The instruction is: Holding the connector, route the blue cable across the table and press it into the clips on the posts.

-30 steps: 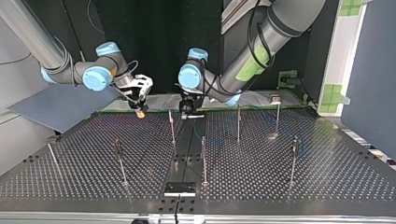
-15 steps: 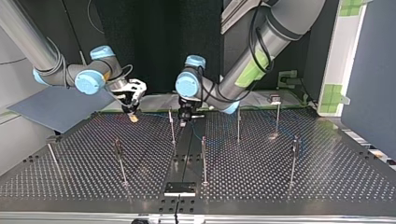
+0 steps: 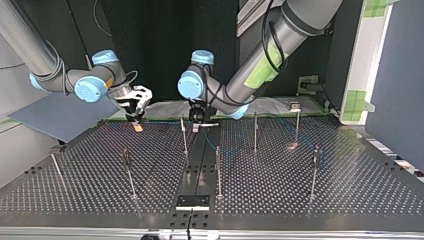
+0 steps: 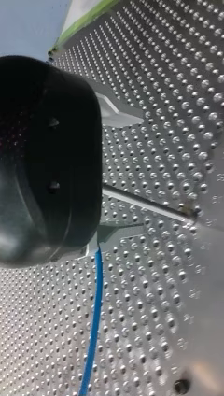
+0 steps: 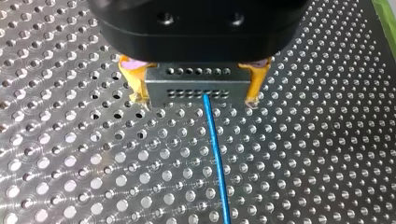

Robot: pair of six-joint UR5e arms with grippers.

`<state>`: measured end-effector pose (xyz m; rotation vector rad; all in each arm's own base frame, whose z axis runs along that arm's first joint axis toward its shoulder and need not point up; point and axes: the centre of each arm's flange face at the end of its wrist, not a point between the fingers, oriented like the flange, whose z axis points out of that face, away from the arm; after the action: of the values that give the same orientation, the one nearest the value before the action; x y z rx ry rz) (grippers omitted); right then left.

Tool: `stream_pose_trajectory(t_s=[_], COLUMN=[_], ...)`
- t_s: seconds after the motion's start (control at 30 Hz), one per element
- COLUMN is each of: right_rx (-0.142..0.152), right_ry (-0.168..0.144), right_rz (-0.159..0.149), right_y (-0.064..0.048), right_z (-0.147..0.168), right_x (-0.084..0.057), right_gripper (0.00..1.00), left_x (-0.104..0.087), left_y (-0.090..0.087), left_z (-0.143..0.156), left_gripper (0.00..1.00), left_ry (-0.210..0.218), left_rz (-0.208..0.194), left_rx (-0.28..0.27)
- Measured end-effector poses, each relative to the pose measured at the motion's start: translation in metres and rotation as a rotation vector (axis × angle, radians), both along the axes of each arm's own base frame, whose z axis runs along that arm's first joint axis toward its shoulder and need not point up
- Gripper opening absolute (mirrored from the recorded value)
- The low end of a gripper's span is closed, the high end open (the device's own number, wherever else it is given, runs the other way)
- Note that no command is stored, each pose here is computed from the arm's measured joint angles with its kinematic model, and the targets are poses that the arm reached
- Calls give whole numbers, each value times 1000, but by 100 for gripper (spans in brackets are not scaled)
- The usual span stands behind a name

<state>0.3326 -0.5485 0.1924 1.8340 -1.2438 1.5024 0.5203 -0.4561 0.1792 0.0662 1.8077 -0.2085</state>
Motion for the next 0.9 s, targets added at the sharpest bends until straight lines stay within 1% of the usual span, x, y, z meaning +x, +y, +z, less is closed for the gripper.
stream_pose_trajectory(t_s=[0.07,0.2,0.3,0.47,0.6,0.67,0.8,0.9], right_rx=[1,6,7,4,1,0,-3,-5], right_ry=[1,6,8,13,17,17,11,8], right_rz=[-2,-16,-26,-38,-44,-42,-20,-6], right_y=[-1,-5,-8,-12,-15,-15,-14,-14], right_z=[0,0,0,1,1,2,4,5], right_x=[-1,-10,-16,-24,-29,-30,-29,-28], right_gripper=[0,0,0,0,0,0,0,0], left_x=[-8,-30,-46,-66,-79,-84,-96,-106], left_y=[-4,-15,-23,-34,-46,-54,-80,-97], left_z=[8,30,41,44,46,48,56,52], left_gripper=[100,100,100,100,100,100,100,100], left_ry=[1,-2,2,15,-1,-15,-52,-50], left_rz=[1,2,1,-1,-9,-18,-52,-77], left_rx=[6,17,28,52,60,51,8,-5])
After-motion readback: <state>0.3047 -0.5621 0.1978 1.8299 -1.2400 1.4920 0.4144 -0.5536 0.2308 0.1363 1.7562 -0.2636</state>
